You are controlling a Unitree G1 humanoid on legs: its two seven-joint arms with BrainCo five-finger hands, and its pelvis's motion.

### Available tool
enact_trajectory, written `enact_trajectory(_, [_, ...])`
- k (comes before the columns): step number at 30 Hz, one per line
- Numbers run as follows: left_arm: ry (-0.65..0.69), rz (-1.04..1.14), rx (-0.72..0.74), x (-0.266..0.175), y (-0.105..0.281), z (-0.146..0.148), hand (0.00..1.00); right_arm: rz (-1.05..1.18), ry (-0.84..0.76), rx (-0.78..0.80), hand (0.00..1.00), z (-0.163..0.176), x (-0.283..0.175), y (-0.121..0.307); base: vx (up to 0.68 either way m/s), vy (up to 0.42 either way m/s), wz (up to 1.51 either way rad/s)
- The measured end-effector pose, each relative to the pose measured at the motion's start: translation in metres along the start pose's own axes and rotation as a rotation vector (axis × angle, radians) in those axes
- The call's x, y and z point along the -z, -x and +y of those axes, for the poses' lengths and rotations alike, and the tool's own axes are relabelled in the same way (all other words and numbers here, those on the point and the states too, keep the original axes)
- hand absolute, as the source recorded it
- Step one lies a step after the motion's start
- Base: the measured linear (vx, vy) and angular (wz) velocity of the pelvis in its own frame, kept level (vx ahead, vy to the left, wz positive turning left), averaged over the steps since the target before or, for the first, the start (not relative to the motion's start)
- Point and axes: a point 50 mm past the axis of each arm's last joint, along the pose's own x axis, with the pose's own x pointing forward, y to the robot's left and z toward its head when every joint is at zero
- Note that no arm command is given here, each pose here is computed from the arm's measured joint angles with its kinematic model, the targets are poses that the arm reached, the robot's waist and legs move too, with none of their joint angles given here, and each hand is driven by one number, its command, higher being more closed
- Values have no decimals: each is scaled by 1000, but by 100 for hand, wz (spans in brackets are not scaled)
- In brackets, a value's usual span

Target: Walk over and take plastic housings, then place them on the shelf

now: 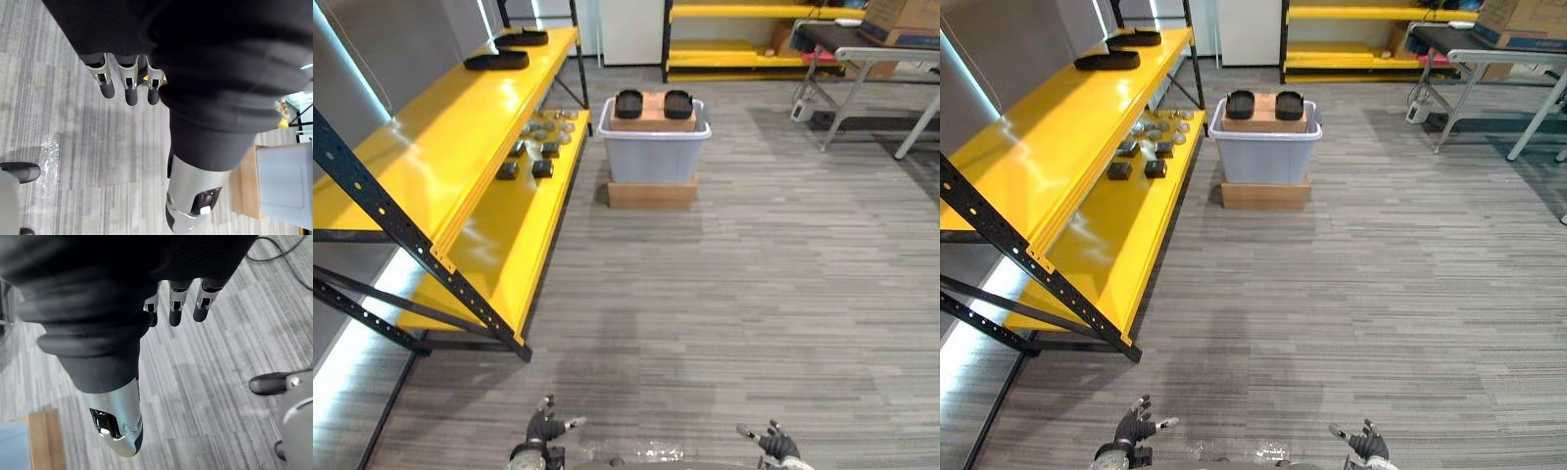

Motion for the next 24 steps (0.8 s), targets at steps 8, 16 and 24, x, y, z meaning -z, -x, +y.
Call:
enact_trajectory(8, [-31,-19,-3,-4,0,2,0,-22,10,-9,0,-3,-8,-3,-15,-2,-1])
enact_trajectory(16, [-8,-24,-44,-4,0,13,0,-31,16,12,0,-12,-12,-4,-71,7,-12])
enact_trajectory(24, [13,-97,-49,-21,-1,11,0,-76,-33,47,0,-14,-25,-6,82,10,-10])
